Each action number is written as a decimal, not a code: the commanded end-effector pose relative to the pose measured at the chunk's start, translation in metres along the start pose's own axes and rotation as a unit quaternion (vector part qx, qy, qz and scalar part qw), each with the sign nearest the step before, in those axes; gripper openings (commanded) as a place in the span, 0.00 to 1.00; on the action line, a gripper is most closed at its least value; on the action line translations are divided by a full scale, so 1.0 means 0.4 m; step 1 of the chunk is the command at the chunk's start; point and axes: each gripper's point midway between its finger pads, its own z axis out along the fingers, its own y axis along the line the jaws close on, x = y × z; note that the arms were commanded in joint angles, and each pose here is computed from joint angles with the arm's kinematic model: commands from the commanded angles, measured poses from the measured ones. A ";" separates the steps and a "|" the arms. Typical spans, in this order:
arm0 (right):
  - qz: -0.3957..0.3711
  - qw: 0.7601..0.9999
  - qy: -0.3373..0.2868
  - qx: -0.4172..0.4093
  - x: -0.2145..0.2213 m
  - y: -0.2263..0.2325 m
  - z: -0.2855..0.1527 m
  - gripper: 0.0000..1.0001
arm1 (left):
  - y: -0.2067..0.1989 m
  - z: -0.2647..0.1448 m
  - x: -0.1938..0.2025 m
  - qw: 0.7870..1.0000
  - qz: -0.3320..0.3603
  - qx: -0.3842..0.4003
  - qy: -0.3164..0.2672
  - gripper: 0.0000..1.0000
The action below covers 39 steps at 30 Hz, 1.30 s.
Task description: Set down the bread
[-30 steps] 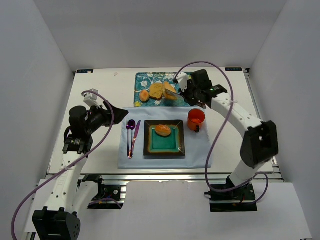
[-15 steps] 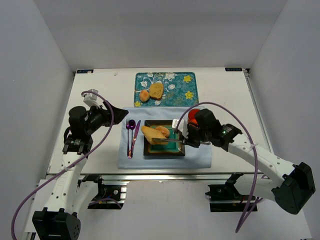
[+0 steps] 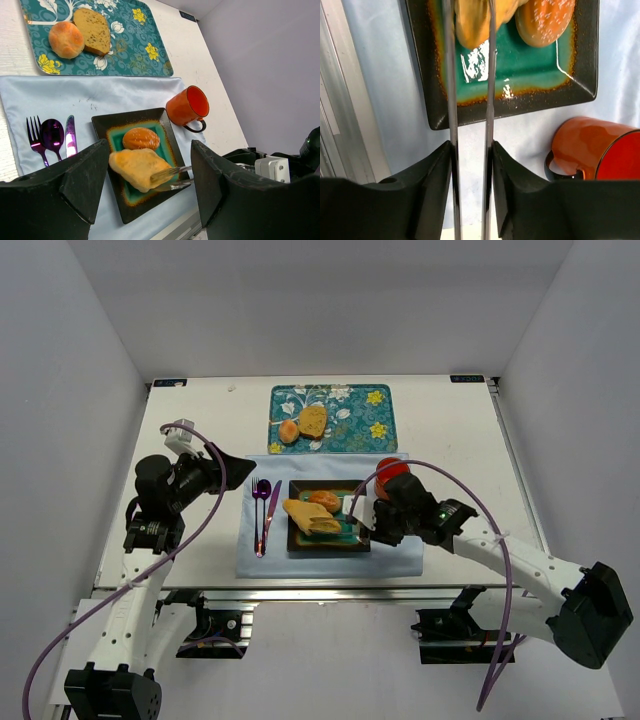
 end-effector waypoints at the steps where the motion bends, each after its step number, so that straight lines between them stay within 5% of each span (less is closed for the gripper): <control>1: -0.014 0.999 -0.023 0.026 -0.027 -0.021 -0.020 0.45 | 0.002 -0.005 -0.002 1.000 0.001 -0.004 -0.004 0.75; 7: -0.020 0.998 -0.049 0.030 -0.051 -0.019 -0.040 0.52 | 0.000 0.001 -0.006 1.000 0.002 0.001 -0.004 0.75; 23: -0.034 0.988 -0.135 0.066 -0.150 -0.036 -0.136 0.48 | 0.002 0.005 0.000 1.000 0.000 0.003 0.000 0.75; 30: 0.184 0.953 -0.149 0.191 -0.156 -0.255 -0.195 0.03 | 0.002 0.010 -0.002 1.000 0.000 0.006 -0.001 0.75; 39: 0.394 0.864 -0.095 0.301 0.104 -0.556 -0.272 0.00 | 0.001 0.011 -0.001 1.000 0.004 0.009 0.001 0.75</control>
